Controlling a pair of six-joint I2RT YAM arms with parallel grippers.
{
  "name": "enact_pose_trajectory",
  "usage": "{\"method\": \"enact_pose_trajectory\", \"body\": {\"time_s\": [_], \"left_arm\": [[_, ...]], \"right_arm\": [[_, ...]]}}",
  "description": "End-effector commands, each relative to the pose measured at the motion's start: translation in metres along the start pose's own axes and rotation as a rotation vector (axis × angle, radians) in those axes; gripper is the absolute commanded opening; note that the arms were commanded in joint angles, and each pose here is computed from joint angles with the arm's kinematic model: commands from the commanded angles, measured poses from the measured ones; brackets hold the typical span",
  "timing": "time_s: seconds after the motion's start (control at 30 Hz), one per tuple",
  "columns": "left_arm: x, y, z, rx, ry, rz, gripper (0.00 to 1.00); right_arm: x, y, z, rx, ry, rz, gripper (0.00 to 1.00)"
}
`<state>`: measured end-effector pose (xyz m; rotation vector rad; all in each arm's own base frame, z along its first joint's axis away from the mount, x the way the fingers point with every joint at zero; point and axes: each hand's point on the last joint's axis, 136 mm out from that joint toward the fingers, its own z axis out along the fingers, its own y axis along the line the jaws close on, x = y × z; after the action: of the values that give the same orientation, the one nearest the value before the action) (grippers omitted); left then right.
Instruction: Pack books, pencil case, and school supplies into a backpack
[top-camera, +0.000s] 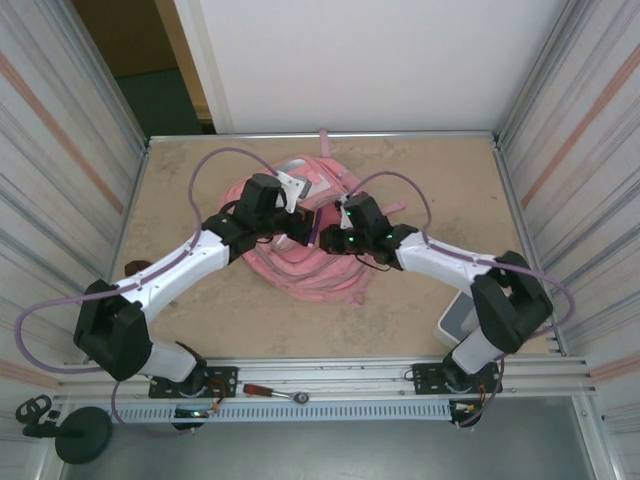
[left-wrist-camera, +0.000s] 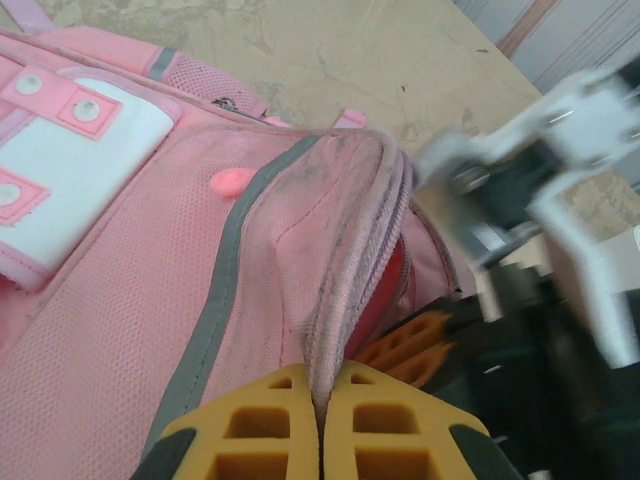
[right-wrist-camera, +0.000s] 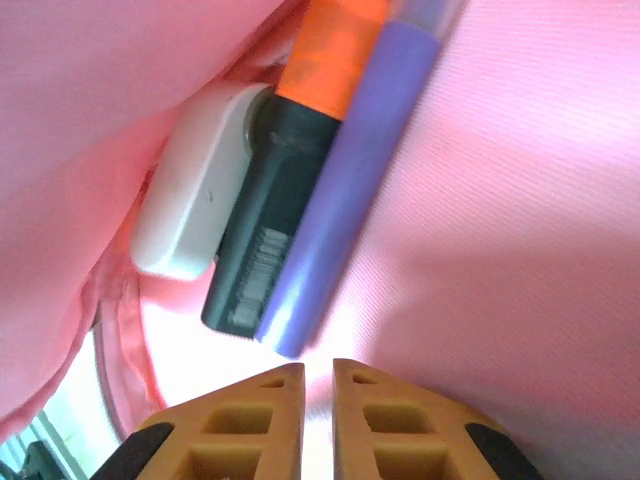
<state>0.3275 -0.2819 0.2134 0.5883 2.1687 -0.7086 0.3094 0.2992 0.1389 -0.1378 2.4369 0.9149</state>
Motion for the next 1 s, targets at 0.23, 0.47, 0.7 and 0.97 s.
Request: {"method": "enact_pose_trajectory", "body": {"time_s": [0.23,0.47,0.7,0.97], "left_arm": [[0.051,-0.022,0.042,0.066,0.129,0.004,0.2],[0.066,-0.042,0.045,0.098,0.2,0.071,0.57],[0.033,-0.033,0.003,0.029,0.042,0.112,0.85],[0.017,0.068,-0.02,-0.217,-0.033,-0.12,0.96]], "right_arm": [[-0.024,-0.081,-0.095,0.21,-0.181,0.073,0.31],[-0.023,-0.103,-0.095,0.221,-0.172,0.14,0.46],[0.006,-0.099,-0.064,0.191,-0.099,0.145,0.62],[0.019,-0.101,-0.033,0.189,-0.044,0.178,0.65]]}}
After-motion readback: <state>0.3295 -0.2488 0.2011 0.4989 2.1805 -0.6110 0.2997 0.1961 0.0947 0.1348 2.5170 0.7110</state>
